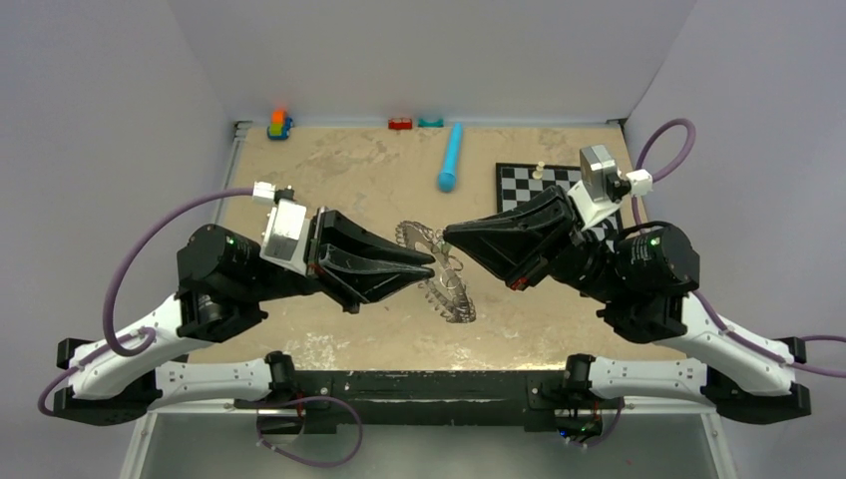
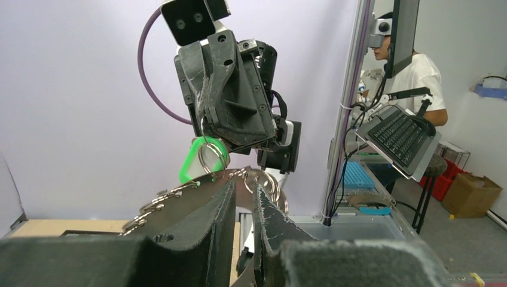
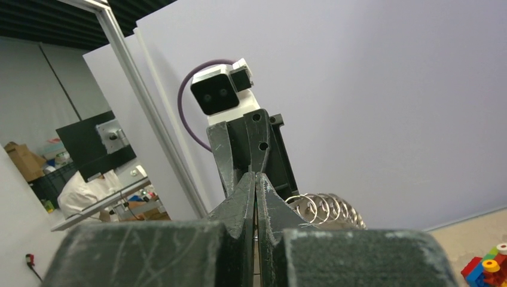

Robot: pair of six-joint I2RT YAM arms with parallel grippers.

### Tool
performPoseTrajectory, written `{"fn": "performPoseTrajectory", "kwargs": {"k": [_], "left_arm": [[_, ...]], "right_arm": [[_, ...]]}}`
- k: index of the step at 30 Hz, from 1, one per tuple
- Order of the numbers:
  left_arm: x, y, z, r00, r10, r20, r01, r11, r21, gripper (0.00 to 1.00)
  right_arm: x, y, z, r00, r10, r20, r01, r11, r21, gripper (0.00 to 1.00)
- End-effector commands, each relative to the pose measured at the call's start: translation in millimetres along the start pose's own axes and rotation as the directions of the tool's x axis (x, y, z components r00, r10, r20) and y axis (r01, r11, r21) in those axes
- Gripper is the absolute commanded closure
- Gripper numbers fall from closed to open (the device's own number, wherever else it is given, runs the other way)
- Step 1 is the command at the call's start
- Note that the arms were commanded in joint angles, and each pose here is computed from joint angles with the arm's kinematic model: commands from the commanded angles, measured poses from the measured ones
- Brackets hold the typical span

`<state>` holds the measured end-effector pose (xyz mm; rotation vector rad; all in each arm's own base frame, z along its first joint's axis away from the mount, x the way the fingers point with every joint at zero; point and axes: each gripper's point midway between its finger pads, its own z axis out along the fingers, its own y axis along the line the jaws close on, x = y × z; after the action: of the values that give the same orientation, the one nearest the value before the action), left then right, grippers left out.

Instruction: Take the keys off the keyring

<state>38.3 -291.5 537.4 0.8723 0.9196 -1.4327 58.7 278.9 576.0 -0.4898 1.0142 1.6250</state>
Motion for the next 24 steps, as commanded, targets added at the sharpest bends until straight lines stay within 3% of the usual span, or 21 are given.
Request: {"fn": "performPoseTrajectory", "kwargs": {"k": [1,24], "left_arm": [[-18,4,0,0.997,0.021,0.074,-0.018,0.999,-0.032,0.79],[-18,15,1,0.994,0.045,0.095,-0.036,0.995,-0.088,0.73]], "right_arm": [[-31,9,-2,0.993,0.016,0.117,-0.015,1.0,-0.012,1.0],[-28,6,-2,0.994,0.005,0.111,-0.004,1.0,-0.007,1.0]]}}
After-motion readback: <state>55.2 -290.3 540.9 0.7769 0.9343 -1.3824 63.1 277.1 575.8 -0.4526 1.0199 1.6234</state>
